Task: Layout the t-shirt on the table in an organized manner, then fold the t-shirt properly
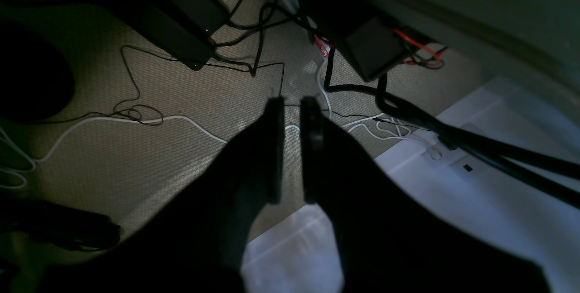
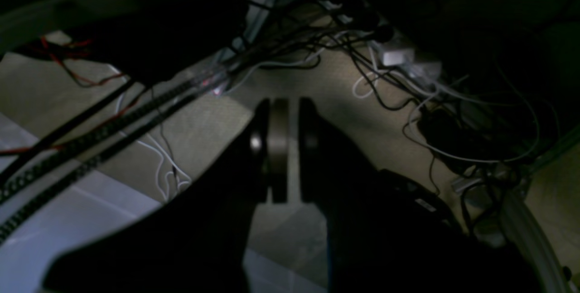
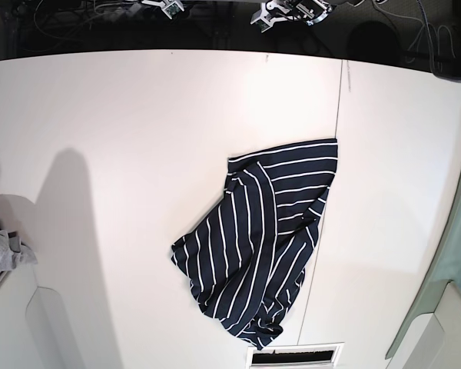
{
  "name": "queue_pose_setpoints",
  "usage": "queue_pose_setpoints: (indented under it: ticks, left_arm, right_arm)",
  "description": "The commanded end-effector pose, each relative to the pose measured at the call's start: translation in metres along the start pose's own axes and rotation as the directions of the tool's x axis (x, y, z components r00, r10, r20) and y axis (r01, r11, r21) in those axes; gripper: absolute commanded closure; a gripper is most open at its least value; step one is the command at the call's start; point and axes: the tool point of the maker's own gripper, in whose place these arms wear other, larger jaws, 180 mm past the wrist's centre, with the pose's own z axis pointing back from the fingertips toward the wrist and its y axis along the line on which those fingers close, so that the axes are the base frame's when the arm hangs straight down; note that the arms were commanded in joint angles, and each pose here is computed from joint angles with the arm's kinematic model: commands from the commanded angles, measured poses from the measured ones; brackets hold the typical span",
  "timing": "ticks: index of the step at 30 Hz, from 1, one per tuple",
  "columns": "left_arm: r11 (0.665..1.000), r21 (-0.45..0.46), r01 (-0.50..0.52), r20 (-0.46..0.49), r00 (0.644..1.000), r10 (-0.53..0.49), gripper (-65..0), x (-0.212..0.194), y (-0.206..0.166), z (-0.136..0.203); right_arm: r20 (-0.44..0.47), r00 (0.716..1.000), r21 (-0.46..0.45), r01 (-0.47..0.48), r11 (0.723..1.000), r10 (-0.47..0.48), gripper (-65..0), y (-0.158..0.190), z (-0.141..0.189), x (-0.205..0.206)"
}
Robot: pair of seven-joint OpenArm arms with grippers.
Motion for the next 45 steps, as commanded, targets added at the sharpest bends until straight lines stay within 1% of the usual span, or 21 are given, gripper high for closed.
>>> queue_pose_setpoints:
  ticks: [1,5,11,17,26,29,31,35,38,40,42,45]
  left_arm:
    - [1.0,-0.013,0.004,0.006,1.0,-0.004,-6.9,0.002,-0.004,0.0]
    - [1.0,-0.022,0.007,0.015,1.0,-0.006,-6.9,0.0,-0.012,-0.002]
    - [0.999,-0.048,0.009,0.042,0.999,-0.007,-6.9,-0.008,-0.033,-0.006]
    - [0.998,-0.06,0.008,0.065,0.998,-0.005,-6.9,-0.019,-0.044,-0.006]
    - [0.999,-0.031,0.017,0.097,0.995,-0.014,-7.0,-0.027,-0.033,-0.001]
    - [1.0,-0.019,-0.014,0.129,0.991,0.016,-7.1,-0.033,-0.026,0.006]
    - [0.999,-0.009,-0.053,0.168,0.984,0.054,-7.1,-0.034,-0.019,0.013]
    - [0.992,0.017,-0.123,0.261,0.959,0.114,-7.2,-0.035,-0.002,0.034]
    - [0.988,-0.007,-0.156,0.33,0.932,0.149,-8.2,-0.031,0.005,0.053]
    - [0.979,-0.037,-0.198,0.379,0.904,0.197,-11.1,-0.03,0.006,0.068]
    - [0.967,-0.044,-0.25,0.422,0.873,0.245,-13.7,-0.032,0.013,0.084]
    - [0.945,-0.044,-0.324,0.504,0.81,0.301,-14.0,-0.034,0.03,0.114]
  right_arm:
    - [0.008,1.0,0.01,-0.002,1.0,0.002,-3.2,0.002,0.0,-0.001]
    - [0.009,1.0,0.01,-0.002,1.0,0.002,-3.2,0.002,0.0,-0.001]
    - [0.006,1.0,0.013,-0.001,1.0,0.001,-3.2,0.004,0.001,-0.003]
    - [0.031,1.0,0.021,0.001,1.0,-0.001,-3.2,0.011,0.002,-0.005]
    - [0.08,0.997,0.026,-0.005,1.0,0.003,-3.2,0.025,0.01,-0.009]
    - [0.103,0.995,0.025,-0.011,1.0,0.008,-3.2,0.029,0.016,-0.014]
    - [0.125,0.992,0.022,-0.017,1.0,0.014,-3.2,0.031,0.022,-0.016]
    - [0.181,0.983,0.011,-0.036,0.999,0.033,-3.2,0.032,0.039,-0.017]
    - [0.233,0.971,0.0,-0.052,0.999,0.051,-3.2,0.032,0.054,-0.011]
    - [0.27,0.961,-0.008,-0.067,0.998,0.066,-3.2,0.033,0.067,-0.008]
    - [0.314,0.946,-0.016,-0.076,0.997,0.078,-3.2,0.032,0.083,-0.001]
    - [0.396,0.915,-0.021,-0.071,0.997,0.073,-3.2,0.031,0.111,0.015]
